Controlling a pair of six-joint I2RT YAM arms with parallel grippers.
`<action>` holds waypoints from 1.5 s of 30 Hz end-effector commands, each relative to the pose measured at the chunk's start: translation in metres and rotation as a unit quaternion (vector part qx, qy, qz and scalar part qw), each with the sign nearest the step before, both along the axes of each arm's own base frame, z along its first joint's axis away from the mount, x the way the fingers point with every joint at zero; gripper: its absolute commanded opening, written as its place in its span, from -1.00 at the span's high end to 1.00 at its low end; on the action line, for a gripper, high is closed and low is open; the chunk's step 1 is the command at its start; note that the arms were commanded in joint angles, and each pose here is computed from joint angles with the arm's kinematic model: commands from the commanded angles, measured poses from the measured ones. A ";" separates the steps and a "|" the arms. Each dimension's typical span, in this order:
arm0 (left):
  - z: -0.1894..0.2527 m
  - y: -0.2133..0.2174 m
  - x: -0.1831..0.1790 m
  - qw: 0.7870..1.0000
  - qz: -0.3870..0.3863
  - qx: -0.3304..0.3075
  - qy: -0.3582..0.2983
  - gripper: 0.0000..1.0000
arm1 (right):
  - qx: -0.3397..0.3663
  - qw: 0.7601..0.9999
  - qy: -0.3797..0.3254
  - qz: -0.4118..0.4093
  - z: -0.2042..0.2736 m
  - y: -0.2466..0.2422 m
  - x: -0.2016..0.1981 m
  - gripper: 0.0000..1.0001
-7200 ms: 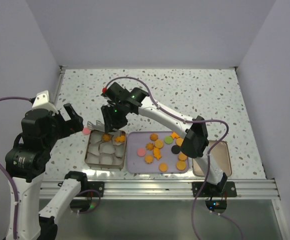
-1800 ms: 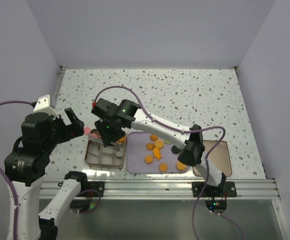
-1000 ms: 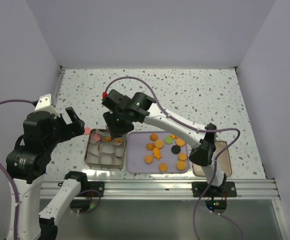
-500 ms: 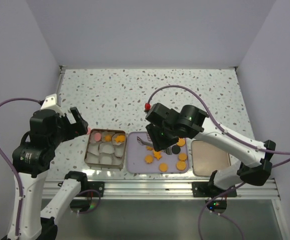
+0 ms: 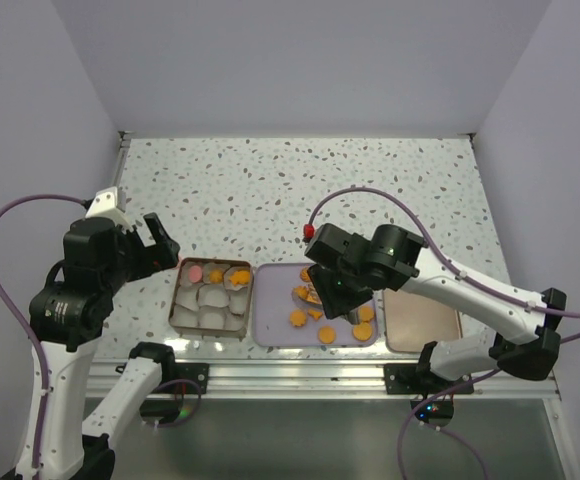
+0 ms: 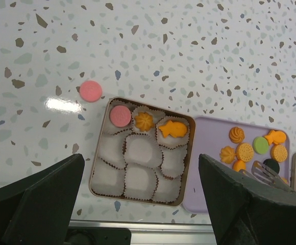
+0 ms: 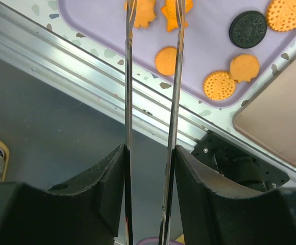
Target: Pack the cookies
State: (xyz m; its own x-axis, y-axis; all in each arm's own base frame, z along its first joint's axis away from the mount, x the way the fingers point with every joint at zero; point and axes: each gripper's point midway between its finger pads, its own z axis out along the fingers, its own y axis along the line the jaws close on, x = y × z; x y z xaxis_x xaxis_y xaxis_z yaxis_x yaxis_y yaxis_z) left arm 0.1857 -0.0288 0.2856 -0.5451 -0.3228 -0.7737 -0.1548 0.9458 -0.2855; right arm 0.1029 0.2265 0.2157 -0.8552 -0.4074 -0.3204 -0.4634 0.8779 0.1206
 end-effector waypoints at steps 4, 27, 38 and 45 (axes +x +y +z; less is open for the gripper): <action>0.006 -0.005 0.002 1.000 -0.006 -0.011 -0.018 -1.00 | -0.015 0.999 0.035 0.012 -0.005 -0.006 -0.021 0.11; 0.005 -0.003 -0.008 1.000 -0.001 -0.015 -0.020 -1.00 | -0.070 0.995 0.053 0.050 -0.034 0.006 -0.037 0.09; 0.005 -0.001 -0.012 1.000 0.002 -0.012 -0.019 -1.00 | -0.083 0.994 0.050 0.058 -0.041 0.013 -0.032 0.08; 0.005 0.000 -0.015 1.000 0.002 -0.012 -0.020 -1.00 | -0.089 0.993 0.043 0.064 -0.039 0.019 -0.027 0.09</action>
State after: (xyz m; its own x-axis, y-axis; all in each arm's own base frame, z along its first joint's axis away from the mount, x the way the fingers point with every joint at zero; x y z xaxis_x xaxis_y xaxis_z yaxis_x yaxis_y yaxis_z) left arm 0.1728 -0.0275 0.2863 -0.5256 -0.3347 -0.7821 -0.1527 0.9415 -0.3004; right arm 0.0721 0.2457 0.1651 -0.8271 -0.5448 -0.1380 -0.5530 0.8328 0.0269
